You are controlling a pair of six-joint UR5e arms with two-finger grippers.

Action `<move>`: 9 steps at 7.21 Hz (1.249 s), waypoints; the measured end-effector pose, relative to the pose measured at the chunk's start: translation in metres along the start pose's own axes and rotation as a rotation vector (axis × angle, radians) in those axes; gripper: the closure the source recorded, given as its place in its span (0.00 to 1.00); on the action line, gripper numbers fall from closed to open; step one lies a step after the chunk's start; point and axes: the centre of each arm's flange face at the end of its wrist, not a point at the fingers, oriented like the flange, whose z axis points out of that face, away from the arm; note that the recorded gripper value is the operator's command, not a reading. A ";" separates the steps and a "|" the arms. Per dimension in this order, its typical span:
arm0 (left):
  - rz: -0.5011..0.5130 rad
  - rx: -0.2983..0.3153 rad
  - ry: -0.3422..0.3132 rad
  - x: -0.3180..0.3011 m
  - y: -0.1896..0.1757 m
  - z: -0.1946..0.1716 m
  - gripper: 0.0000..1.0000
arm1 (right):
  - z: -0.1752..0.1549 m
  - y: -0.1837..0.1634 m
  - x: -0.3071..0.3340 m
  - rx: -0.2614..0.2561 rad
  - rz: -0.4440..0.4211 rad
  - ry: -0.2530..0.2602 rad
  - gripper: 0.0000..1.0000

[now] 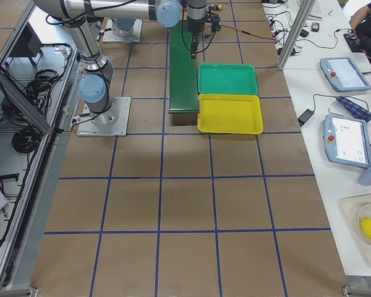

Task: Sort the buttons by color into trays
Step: 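Carry the orange cylinder onto the green belt and open the left gripper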

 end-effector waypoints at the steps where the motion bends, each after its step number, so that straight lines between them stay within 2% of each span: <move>1: 0.087 0.009 -0.001 0.018 -0.021 -0.008 1.00 | 0.000 0.000 0.000 0.000 0.000 0.000 0.00; 4: 0.223 0.016 0.037 0.054 -0.062 0.002 1.00 | 0.000 0.000 0.000 0.000 -0.001 0.000 0.00; 6: 0.292 0.012 0.064 0.082 -0.065 0.017 1.00 | 0.001 0.000 0.000 -0.003 -0.001 0.001 0.00; 7: 0.297 0.010 0.071 0.091 -0.063 0.023 0.01 | 0.001 0.000 0.000 -0.002 0.000 0.001 0.00; 9: 0.276 0.010 0.076 0.096 -0.063 0.031 0.00 | 0.001 0.000 0.000 -0.003 0.000 0.002 0.00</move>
